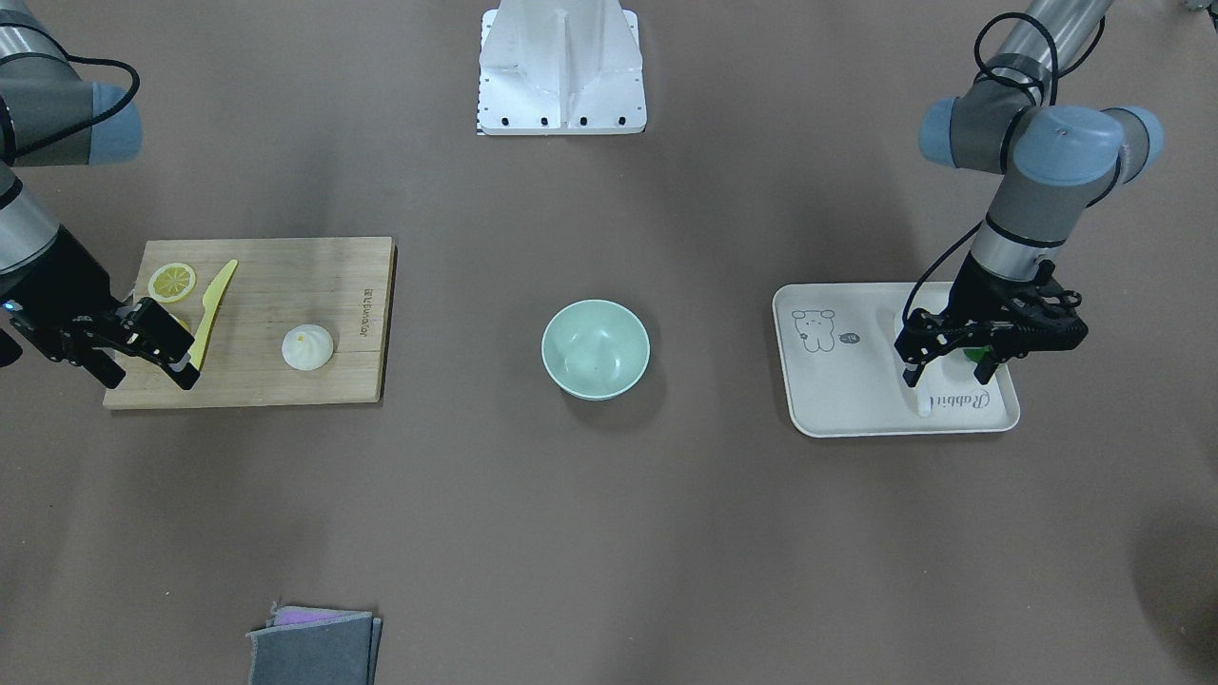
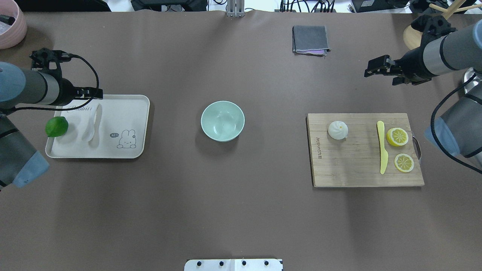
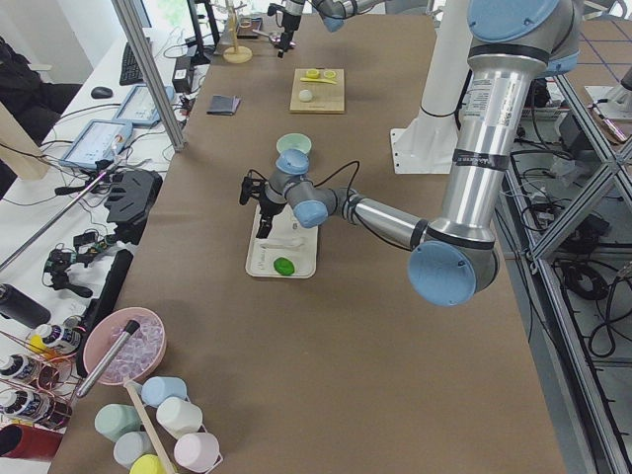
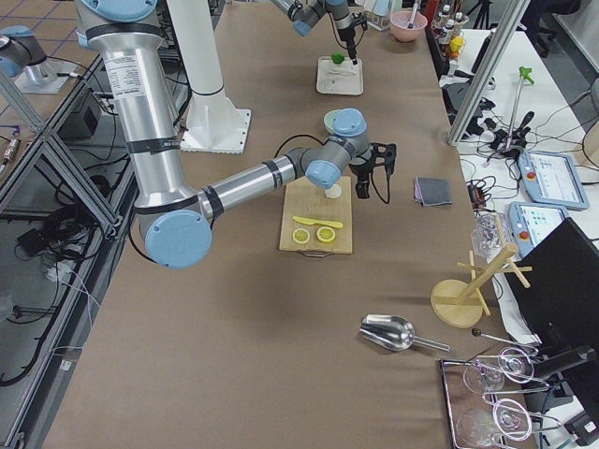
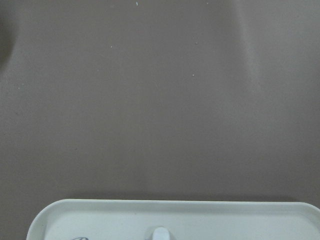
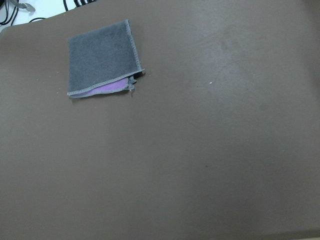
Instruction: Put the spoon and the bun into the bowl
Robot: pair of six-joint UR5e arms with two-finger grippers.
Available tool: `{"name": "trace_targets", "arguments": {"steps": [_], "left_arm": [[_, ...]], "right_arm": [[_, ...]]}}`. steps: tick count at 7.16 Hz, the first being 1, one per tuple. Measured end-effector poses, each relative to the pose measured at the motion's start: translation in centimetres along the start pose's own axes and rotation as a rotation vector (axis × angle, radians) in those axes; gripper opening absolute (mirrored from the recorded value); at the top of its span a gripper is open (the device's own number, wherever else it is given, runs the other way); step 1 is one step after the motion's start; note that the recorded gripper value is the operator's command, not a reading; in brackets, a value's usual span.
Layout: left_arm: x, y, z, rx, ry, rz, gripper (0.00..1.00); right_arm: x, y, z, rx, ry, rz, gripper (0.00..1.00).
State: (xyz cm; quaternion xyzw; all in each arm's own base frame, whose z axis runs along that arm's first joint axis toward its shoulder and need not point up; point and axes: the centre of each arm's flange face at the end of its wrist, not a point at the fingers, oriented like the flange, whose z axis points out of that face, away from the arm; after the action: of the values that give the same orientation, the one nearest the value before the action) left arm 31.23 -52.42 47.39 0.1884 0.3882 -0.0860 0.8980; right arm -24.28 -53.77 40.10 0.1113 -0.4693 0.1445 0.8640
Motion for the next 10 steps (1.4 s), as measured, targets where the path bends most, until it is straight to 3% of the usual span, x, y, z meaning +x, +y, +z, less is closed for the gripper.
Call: {"name": "trace_targets", "arguments": {"steps": [2,3,4,7,10], "left_arm": [[-0.1,1.9,2.7,-0.030,-0.003,0.014,0.98],[-0.9,2.7,4.2,-0.030,0.011,0.025,0.86],[-1.5,3.1,5.0,-0.024,0.029,0.035,0.56],[-1.1,3.5,3.9,-0.034,0.070,0.047,0.53],[-1.4,3.8,3.6,-0.044,0.069,0.049,0.53]], "right_arm": [[-1.4,0.8,0.6,-0.004,-0.005,0.000,1.00],[-1.6,0.9,0.6,-0.004,-0.006,-0.001,1.00],[-1.7,1.0,0.6,-0.003,-0.006,-0.001,1.00],[-2.0,1.1,0.1,-0.002,-0.015,-0.005,1.00],[-2.1,1.1,0.0,-0.001,-0.016,0.002,1.00]]}}
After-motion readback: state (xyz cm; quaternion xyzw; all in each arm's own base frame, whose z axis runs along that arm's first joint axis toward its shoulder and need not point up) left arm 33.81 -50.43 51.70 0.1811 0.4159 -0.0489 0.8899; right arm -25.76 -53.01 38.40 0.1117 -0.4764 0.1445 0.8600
